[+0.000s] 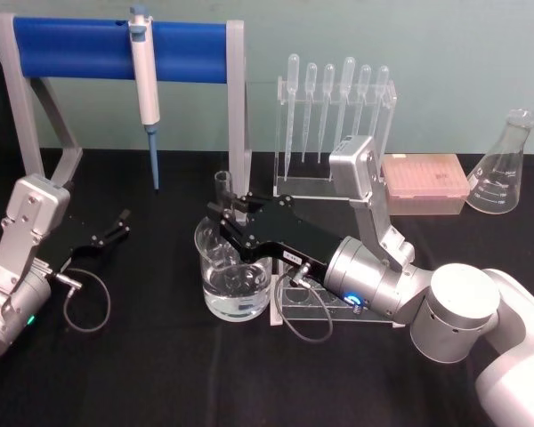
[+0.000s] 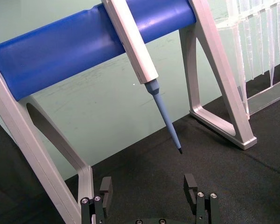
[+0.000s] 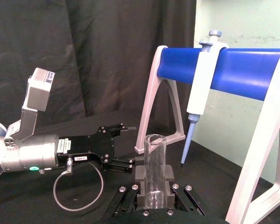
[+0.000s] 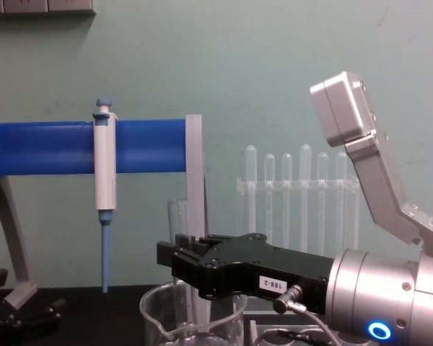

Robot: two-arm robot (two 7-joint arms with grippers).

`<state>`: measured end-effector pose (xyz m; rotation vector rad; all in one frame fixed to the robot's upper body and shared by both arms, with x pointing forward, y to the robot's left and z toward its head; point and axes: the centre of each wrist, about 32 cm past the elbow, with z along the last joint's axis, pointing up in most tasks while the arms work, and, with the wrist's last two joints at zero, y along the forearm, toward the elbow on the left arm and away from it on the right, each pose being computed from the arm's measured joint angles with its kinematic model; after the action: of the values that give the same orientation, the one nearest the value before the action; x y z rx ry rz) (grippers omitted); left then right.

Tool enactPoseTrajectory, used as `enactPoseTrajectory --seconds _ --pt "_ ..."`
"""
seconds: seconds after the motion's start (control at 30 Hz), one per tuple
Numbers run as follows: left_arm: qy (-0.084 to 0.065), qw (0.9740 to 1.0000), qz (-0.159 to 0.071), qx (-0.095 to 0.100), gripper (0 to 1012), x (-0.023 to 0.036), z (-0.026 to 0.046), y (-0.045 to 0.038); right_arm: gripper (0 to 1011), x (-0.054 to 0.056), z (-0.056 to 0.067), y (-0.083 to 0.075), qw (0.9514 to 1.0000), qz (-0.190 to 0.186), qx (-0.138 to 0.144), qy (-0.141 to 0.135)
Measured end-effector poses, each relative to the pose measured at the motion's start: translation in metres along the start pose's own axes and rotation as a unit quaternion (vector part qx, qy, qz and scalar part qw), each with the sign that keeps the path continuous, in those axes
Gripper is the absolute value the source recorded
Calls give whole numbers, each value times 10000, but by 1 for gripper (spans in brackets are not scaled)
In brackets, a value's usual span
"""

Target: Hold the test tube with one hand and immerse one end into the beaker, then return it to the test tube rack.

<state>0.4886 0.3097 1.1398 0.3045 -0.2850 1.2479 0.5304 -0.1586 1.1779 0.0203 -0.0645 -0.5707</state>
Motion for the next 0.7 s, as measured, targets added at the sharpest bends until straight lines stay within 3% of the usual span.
enactPoseTrajectory --seconds 0.7 --pt "0 10000 0 0 1000 0 0 0 224 0 0 0 10000 0 1 0"
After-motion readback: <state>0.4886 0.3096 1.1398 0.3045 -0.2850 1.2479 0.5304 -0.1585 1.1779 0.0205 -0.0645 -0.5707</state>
